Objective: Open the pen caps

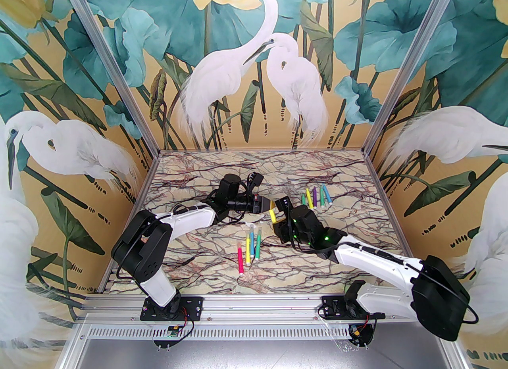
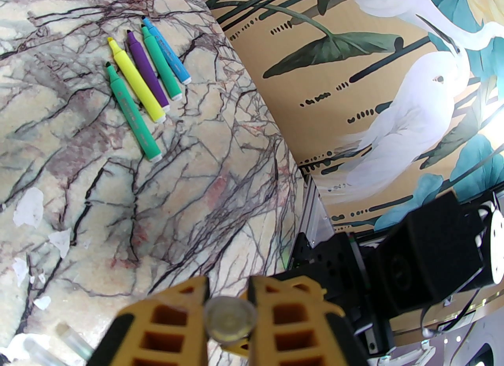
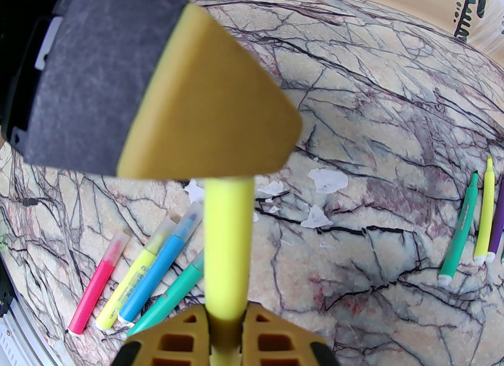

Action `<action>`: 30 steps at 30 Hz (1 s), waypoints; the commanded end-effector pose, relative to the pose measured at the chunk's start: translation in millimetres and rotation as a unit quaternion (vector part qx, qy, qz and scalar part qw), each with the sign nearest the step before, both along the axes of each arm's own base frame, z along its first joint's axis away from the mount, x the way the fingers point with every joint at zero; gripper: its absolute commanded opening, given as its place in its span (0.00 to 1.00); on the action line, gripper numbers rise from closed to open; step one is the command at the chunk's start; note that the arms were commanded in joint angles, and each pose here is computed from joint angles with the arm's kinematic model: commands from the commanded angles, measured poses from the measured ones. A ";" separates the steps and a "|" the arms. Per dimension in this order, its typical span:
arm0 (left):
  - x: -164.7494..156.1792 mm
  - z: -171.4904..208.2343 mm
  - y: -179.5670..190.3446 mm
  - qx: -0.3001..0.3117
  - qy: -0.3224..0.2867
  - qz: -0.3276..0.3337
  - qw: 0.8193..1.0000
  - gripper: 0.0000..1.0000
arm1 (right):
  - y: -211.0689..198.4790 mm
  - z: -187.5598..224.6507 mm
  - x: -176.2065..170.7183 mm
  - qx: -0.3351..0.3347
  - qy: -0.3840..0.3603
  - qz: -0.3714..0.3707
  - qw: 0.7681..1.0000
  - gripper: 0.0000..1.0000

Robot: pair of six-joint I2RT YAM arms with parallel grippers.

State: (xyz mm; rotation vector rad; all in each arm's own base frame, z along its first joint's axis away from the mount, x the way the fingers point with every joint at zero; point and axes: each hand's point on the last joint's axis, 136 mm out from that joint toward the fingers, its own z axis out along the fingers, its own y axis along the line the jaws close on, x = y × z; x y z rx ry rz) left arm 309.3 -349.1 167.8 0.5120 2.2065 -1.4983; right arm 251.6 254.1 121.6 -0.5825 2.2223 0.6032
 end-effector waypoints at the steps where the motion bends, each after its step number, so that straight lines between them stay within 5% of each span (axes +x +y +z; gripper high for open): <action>1: -0.3 8.0 -8.4 -0.012 -0.003 -0.021 1.000 0.13 | 7.2 10.8 4.9 0.012 -0.017 0.002 1.000 0.27; 9: -1.1 13.2 -11.0 -0.020 -0.001 -0.031 0.999 0.07 | 11.7 5.6 20.1 0.006 -0.023 -0.019 1.000 0.35; 30: 12.0 -1.4 -3.1 0.025 0.003 0.007 1.000 0.00 | 10.2 1.5 15.0 0.006 -0.020 -0.009 1.000 0.01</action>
